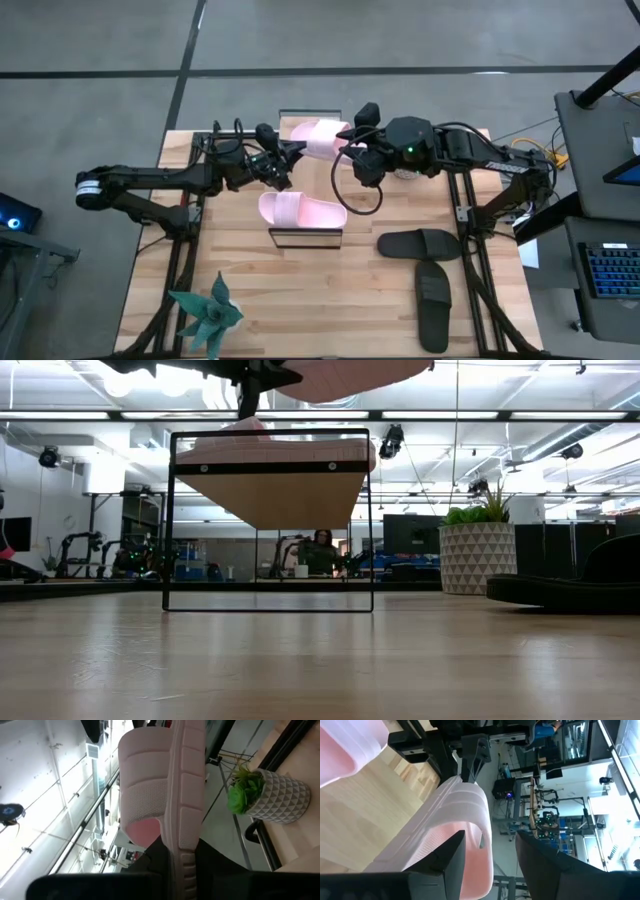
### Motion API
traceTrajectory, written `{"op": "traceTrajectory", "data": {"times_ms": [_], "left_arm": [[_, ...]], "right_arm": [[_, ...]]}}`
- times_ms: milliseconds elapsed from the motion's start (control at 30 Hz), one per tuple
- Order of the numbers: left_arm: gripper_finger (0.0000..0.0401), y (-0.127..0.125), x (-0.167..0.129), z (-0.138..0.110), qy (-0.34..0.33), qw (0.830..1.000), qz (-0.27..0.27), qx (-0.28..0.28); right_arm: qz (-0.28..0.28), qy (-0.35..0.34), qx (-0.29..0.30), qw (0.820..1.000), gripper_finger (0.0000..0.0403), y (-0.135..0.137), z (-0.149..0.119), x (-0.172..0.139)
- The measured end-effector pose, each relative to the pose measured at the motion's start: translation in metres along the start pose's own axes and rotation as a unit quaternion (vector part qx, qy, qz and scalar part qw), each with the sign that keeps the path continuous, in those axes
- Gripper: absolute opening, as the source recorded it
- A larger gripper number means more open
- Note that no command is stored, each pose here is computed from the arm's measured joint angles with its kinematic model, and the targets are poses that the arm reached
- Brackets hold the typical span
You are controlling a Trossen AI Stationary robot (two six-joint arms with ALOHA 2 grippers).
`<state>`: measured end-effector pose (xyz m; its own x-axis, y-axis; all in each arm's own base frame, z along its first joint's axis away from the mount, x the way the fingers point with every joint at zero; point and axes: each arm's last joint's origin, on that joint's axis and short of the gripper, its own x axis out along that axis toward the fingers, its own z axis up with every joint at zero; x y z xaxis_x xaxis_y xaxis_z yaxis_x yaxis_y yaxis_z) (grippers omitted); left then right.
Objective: Pick and place slides into the shelf
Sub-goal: Put the pink slipper on the shelf
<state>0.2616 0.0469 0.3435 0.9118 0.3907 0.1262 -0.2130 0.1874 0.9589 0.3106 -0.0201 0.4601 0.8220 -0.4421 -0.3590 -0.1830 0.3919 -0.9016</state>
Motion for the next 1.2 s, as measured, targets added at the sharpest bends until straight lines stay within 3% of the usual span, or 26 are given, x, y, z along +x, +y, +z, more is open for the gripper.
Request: {"op": "traceTrajectory", "data": {"times_ms": [633,800,967,1033,1200], "left_arm": [[0.0025,-0.002,0.022,0.015,-0.027,0.999,-0.012,0.029],[0.0025,-0.001,0.025,0.016,-0.027,0.999,-0.011,0.026],[0.0025,0.002,0.020,0.016,-0.031,0.999,-0.007,0.023],[0.0026,0.002,0.019,0.017,-0.032,0.999,-0.006,0.004],[0.0082,0.008,0.018,0.018,-0.038,0.993,-0.004,-0.116]], "right_arm": [[0.025,0.017,0.027,0.999,0.0148,0.005,-0.003,0.000],[0.025,0.020,0.032,0.999,0.0114,0.006,-0.003,-0.001],[0.027,0.021,0.026,0.999,0.0051,0.006,-0.003,0.000],[0.027,0.021,0.021,0.999,0.0022,0.006,-0.003,0.000],[0.021,0.020,0.012,1.000,0.0013,0.005,-0.003,0.000]]}}
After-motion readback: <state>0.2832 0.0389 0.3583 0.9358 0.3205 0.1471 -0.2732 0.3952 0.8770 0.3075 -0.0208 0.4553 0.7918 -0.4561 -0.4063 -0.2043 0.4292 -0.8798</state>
